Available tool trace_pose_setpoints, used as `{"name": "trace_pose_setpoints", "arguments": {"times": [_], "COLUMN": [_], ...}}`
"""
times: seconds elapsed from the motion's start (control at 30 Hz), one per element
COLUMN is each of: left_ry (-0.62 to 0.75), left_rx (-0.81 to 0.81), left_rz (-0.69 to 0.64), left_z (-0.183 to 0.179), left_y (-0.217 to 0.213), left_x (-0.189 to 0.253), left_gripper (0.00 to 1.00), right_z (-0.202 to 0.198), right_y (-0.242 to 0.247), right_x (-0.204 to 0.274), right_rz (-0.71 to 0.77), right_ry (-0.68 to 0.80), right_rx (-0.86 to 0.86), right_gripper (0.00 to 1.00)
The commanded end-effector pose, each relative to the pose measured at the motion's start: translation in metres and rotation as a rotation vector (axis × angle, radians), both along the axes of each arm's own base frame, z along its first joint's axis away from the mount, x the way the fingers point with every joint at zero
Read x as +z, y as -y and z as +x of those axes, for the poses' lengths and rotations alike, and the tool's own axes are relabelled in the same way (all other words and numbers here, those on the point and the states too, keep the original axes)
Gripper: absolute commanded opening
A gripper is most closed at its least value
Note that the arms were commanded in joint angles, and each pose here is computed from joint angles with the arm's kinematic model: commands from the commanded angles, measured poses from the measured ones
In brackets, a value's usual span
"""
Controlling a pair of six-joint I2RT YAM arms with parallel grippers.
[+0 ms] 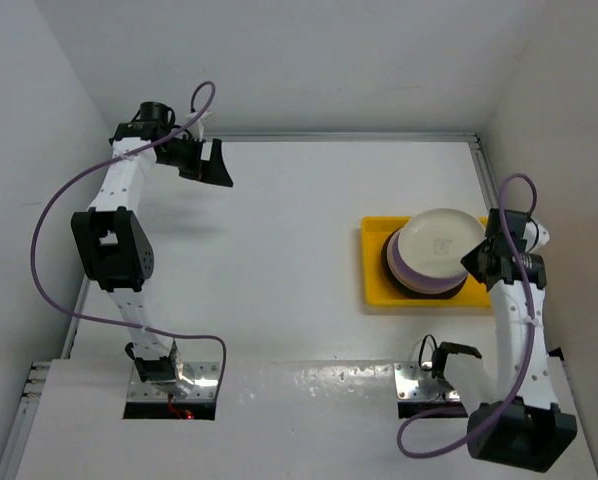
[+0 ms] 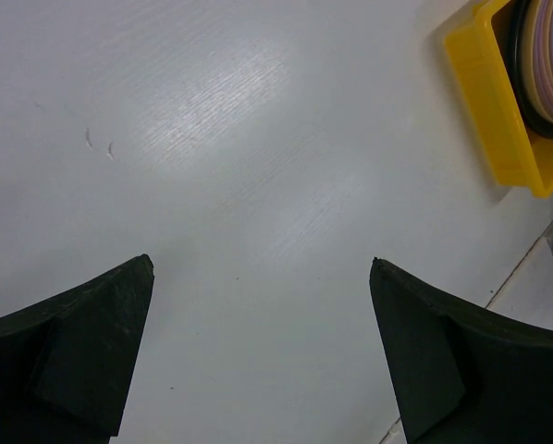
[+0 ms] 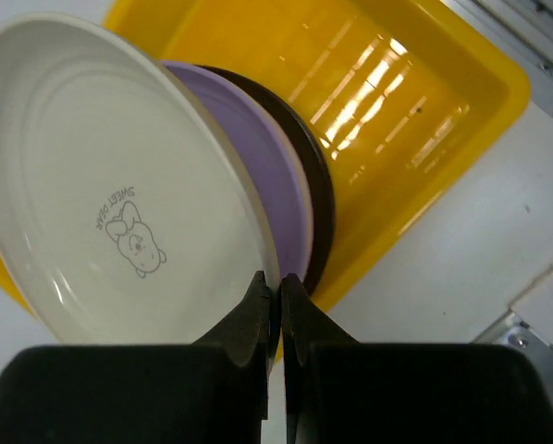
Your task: Place the plates into the plastic bin on the countertop
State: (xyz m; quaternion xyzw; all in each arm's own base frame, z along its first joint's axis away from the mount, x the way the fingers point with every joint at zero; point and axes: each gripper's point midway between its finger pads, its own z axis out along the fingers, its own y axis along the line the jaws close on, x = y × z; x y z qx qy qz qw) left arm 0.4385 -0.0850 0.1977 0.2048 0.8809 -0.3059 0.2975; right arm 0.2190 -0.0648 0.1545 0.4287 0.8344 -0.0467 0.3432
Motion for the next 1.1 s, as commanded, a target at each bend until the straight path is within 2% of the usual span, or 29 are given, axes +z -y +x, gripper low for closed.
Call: {"name": "trace_pose_setpoints", "arguments": {"times": [0.0,0.13,0.17,0.27,0.3,0.33,0.4,0.43,0.5,0.63,0.7,0.73,0.77,0.83,0.87,1.0,1.07], "left_ry": [0.038,0.036,0.036,0.018,0.009,0.009,0.009,0.009,0.010,0.010,0.019,0.019,0.017,0.027,0.035,0.030,0.001], "left_rx": [-0.027,-0.030,-0.021,-0.021,-0.012,-0.012,-0.008,-0.008,-0.003,-0.003,-0.003,-0.003,0.007,0.019,0.027,0.045,0.045], "left_rz": [-0.034,-0.036,-0.036,-0.055,-0.056,-0.056,-0.065,-0.065,-0.073,-0.073,-0.072,-0.072,-0.054,-0.030,-0.015,0.017,0.014], "left_z": [0.002,-0.004,-0.003,-0.006,-0.007,-0.007,-0.010,-0.012,-0.012,-0.012,-0.010,-0.010,-0.010,-0.010,-0.010,-0.015,-0.024], "left_y": [0.005,0.001,-0.003,-0.004,-0.008,-0.008,-0.010,-0.010,-0.012,-0.012,-0.013,-0.013,-0.015,-0.019,-0.021,-0.025,-0.024], "left_x": [0.011,0.008,0.008,0.004,0.001,0.001,0.002,0.005,0.007,0.007,0.009,0.009,0.007,0.009,0.011,0.009,0.001], "left_gripper": [1.00,1.00,1.00,1.00,1.00,1.00,1.00,1.00,1.00,1.00,1.00,1.00,1.00,1.00,1.00,1.00,1.00], "right_z": [0.001,0.000,0.014,0.019,0.019,0.015,0.001,-0.004,-0.011,-0.013,-0.009,-0.007,0.002,0.000,0.005,-0.020,-0.046], "right_y": [0.007,0.014,0.017,0.010,0.008,0.006,0.008,0.008,0.014,0.019,0.023,0.024,0.028,0.028,0.028,0.021,0.012], "right_x": [-0.014,-0.030,-0.028,-0.048,-0.050,-0.054,-0.063,-0.066,-0.066,-0.060,-0.044,-0.036,-0.004,0.018,0.049,0.090,0.080], "right_rz": [0.032,0.014,0.007,0.048,0.062,0.070,0.061,0.057,0.026,0.001,-0.016,-0.030,-0.064,-0.090,-0.118,-0.143,-0.114], "right_ry": [-0.029,-0.084,-0.028,-0.058,-0.070,-0.093,-0.171,-0.189,-0.201,-0.180,-0.148,-0.133,-0.056,-0.024,0.056,0.200,0.166], "right_rx": [-0.037,-0.047,-0.043,0.014,0.017,0.014,-0.011,-0.017,-0.048,-0.052,-0.068,-0.056,-0.048,-0.023,0.000,-0.024,-0.036], "right_gripper": [0.00,0.00,0.00,0.09,0.15,0.33,0.53,0.66,0.75,0.76,0.80,0.86,0.90,1.00,1.00,1.00,1.00]}}
